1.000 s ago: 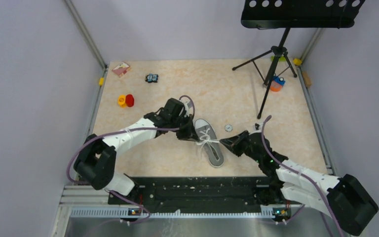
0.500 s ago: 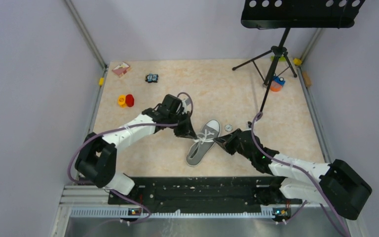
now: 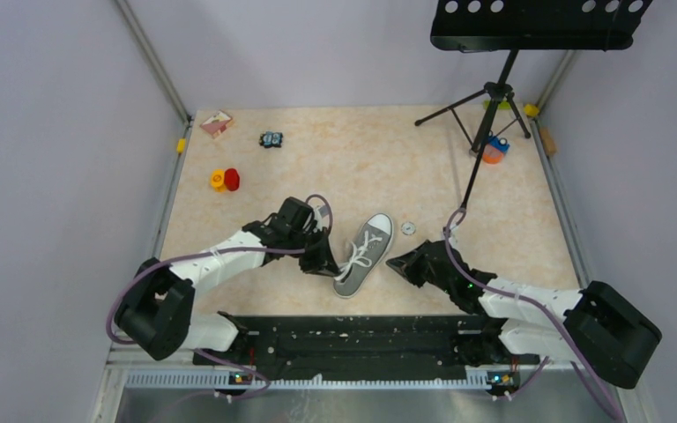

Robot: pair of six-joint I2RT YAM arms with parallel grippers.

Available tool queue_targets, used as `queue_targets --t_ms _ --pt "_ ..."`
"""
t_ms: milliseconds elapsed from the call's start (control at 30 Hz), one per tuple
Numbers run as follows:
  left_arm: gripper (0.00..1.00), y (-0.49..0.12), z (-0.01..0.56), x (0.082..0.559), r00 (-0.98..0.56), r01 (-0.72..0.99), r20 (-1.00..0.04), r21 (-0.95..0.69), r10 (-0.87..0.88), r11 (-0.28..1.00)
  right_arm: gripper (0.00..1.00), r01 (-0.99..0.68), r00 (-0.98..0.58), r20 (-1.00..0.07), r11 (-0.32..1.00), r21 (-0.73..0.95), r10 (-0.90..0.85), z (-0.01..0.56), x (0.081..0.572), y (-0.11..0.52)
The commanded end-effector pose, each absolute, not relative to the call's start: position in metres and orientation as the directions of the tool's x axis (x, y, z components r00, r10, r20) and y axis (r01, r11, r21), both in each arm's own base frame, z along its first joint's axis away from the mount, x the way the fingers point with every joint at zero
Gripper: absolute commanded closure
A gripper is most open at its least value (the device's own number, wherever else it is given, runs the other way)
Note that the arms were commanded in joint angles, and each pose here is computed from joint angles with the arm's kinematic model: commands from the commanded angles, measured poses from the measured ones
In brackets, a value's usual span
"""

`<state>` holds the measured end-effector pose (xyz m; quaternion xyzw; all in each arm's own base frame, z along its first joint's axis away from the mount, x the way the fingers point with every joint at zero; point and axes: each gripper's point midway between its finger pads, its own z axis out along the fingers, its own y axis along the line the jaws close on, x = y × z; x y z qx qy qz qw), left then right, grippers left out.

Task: Tie the shoes
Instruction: Tie the shoelace on the shoe.

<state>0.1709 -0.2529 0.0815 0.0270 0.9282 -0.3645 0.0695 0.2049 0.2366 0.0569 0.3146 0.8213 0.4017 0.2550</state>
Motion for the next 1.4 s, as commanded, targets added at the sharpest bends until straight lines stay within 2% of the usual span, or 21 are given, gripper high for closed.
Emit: queue_targets --t_ms 0,133,267,300,367,400,467,633,867,967,1367 --pt "1.0 -0.259 0.096 0.167 -0.985 0.115 -0.172 -0.695 -0.01 0.709 1.0 0.288 -0.643 -0.199 0.474 0.832 0.74 0.069 0.217 0.237" --pt "1.0 -0.257 0.096 0.164 -0.985 0.117 -0.173 -0.672 -0.001 0.731 1.0 0.294 -0.631 -0.168 0.434 0.852 0.758 0.066 0.217 0.233" --pt "1.0 -0.263 0.112 0.176 -0.974 0.157 -0.225 -0.67 0.003 0.725 1.0 0.132 -0.697 -0.265 0.482 0.866 0.666 0.092 0.221 0.252" --pt "1.0 -0.266 0.117 0.181 -0.971 0.168 -0.24 -0.672 0.002 0.721 0.95 0.121 -0.707 -0.27 0.488 0.865 0.654 0.095 0.221 0.256" --pt "1.0 -0.271 0.127 0.191 -0.964 0.188 -0.266 -0.669 0.004 0.719 0.76 0.11 -0.712 -0.254 0.46 0.881 0.655 0.099 0.221 0.26" --pt "1.0 -0.272 0.126 0.195 -0.963 0.192 -0.268 -0.661 0.011 0.725 0.69 0.101 -0.713 -0.245 0.442 0.891 0.657 0.102 0.221 0.263" --pt "1.0 -0.276 0.129 0.202 -0.961 0.201 -0.275 -0.659 0.017 0.725 0.62 0.1 -0.733 -0.244 0.455 0.885 0.635 0.1 0.22 0.269" --pt "1.0 -0.284 0.126 0.205 -0.967 0.193 -0.256 -0.679 0.018 0.709 0.62 0.066 -0.777 -0.262 0.487 0.871 0.573 0.1 0.218 0.285" --pt "1.0 -0.285 0.128 0.21 -0.965 0.187 -0.261 -0.687 0.002 0.702 0.61 0.138 -0.823 -0.142 0.436 0.889 0.55 0.09 0.203 0.299" --pt "1.0 -0.288 0.13 0.212 -0.966 0.185 -0.26 -0.697 -0.004 0.693 0.6 0.15 -0.829 -0.128 0.437 0.887 0.545 0.088 0.201 0.304" --pt "1.0 -0.286 0.124 0.209 -0.968 0.179 -0.252 -0.698 -0.003 0.693 0.61 0.091 -0.829 -0.217 0.507 0.857 0.516 0.091 0.216 0.312"
